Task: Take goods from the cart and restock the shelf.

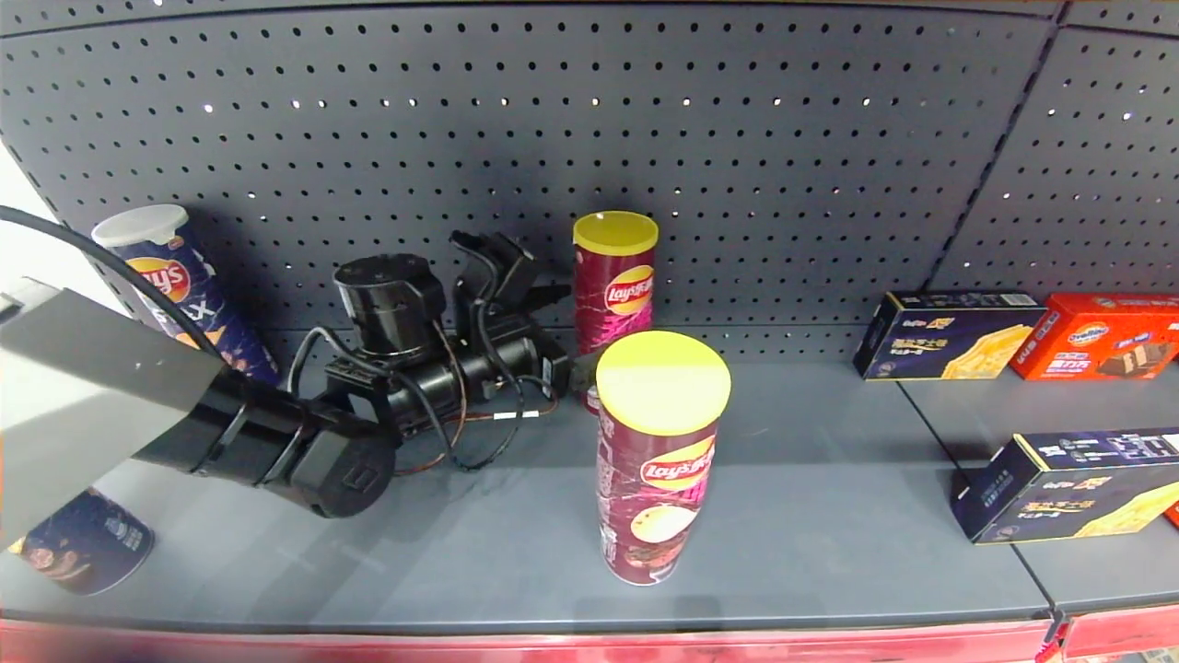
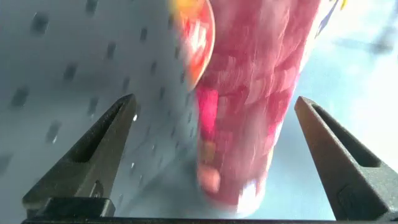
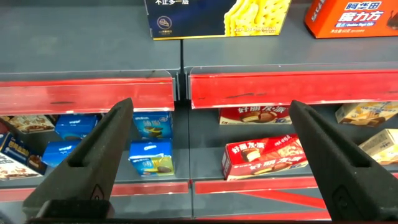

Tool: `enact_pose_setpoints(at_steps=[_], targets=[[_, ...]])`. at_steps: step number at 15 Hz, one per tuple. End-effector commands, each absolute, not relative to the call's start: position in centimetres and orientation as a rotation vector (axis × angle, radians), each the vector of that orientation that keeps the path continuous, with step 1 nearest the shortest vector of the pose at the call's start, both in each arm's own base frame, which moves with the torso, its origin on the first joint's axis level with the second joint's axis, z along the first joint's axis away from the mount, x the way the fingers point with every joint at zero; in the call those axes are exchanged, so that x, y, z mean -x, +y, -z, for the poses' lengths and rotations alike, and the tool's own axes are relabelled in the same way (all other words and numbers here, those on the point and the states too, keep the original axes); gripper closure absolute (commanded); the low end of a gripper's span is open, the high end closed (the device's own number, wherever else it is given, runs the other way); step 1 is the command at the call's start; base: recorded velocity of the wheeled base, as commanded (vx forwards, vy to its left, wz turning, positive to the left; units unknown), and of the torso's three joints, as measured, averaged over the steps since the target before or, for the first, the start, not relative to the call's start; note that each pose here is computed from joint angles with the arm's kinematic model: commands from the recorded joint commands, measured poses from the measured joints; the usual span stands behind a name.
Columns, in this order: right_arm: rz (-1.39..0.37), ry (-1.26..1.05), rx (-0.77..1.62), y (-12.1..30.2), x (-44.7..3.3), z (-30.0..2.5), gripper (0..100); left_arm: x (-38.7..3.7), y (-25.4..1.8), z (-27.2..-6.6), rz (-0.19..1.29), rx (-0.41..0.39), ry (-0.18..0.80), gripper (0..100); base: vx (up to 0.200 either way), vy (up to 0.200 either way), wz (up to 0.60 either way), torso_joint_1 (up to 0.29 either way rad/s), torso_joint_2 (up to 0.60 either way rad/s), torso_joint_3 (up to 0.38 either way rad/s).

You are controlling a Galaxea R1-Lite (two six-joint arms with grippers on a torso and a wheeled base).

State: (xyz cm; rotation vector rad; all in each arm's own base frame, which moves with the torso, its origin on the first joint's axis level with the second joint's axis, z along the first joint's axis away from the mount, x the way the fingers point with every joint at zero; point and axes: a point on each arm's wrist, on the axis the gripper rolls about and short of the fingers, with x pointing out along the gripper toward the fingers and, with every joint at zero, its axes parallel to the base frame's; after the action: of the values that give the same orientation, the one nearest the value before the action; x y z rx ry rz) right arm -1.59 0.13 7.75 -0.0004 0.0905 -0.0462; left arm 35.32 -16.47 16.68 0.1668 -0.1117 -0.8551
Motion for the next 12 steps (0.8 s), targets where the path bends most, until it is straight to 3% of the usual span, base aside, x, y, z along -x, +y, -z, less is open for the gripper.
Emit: enact_pose_setpoints(at_steps=[1, 5, 12], targets=[[0.046, 0.092, 0.001, 0.1, 1.6, -7.8, 0, -32.8, -14.8, -17.2, 0.825, -0.197, -0.117, 0, 0.0, 0.0, 0.0, 0.0, 0.0, 0.0], [0.046, 0.092, 0.001, 0.1, 1.6, -7.8, 0, -30.9, -13.7, -16.5, 0.785, -0.201, -0.106, 0, 0.0, 0.0, 0.0, 0.0, 0.0, 0.0], [0.046, 0.092, 0.001, 0.1, 1.6, -7.8, 0, -31.8, -14.1, -16.0, 0.737, -0.203, -0.088, 0, 0.0, 0.0, 0.0, 0.0, 0.0, 0.0]])
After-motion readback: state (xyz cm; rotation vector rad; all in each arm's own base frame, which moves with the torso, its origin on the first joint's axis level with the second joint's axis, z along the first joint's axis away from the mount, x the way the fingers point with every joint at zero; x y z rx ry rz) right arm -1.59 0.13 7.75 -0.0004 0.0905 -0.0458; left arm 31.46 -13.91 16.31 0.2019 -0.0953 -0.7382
